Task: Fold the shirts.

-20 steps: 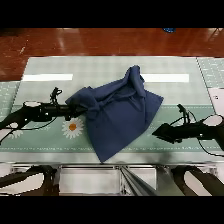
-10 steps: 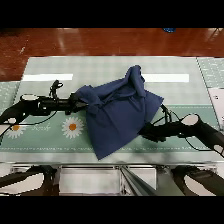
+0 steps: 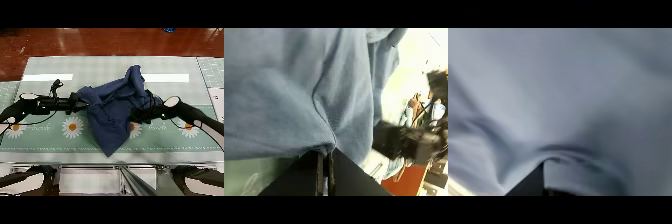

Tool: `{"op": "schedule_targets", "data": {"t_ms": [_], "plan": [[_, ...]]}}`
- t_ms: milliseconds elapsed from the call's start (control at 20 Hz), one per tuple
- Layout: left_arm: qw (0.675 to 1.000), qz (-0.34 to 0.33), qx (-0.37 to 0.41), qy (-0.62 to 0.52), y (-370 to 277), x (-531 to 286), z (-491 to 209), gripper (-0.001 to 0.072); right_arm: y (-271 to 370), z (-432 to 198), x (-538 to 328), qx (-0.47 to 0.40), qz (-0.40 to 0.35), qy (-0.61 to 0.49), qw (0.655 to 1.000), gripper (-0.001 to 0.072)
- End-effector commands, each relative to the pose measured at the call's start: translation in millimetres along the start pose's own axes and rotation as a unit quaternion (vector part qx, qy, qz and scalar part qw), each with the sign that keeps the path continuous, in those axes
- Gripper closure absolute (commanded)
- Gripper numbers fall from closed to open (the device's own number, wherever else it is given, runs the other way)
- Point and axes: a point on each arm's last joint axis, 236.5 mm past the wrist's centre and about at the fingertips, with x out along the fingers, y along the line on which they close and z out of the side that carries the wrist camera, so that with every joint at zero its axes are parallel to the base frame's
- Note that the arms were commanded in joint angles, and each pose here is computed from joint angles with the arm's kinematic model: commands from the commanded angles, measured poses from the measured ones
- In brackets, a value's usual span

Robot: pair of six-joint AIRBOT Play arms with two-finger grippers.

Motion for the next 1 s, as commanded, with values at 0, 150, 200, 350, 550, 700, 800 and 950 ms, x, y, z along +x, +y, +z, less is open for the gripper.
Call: {"op": "schedule_targets", "data": {"t_ms": [0,150,200,350,550,700,800,950], "plan": [[0.999,-0.027,0.04,-0.019,-34,-20,20,0.0689,57,37,-35,-0.095,0.037,-0.01,0.995,0.0688],[0.983,-0.066,0.132,-0.106,-120,-84,68,0.069,126,94,-137,-0.179,0.058,-0.11,0.976,0.0688],[0.972,-0.078,0.17,-0.145,-159,-115,81,0.069,151,109,-182,-0.21,0.057,-0.155,0.964,0.0688],[0.918,-0.109,0.289,-0.249,-275,-212,82,0.0689,220,107,-300,-0.305,0.049,-0.249,0.918,0.0688],[0.85,-0.102,0.406,-0.32,-369,-305,23,0.069,281,54,-414,-0.394,0.022,-0.357,0.847,0.0688],[0.819,-0.073,0.471,-0.321,-394,-327,-34,0.069,298,-5,-446,-0.433,0.005,-0.393,0.811,0.0688],[0.809,-0.01,0.484,-0.332,-385,-333,-59,0.069,296,-44,-454,-0.454,-0.021,-0.396,0.798,0.0688],[0.796,0.119,0.467,-0.365,-349,-350,-87,0.069,284,-89,-465,-0.459,-0.062,-0.411,0.785,0.0688]]}}
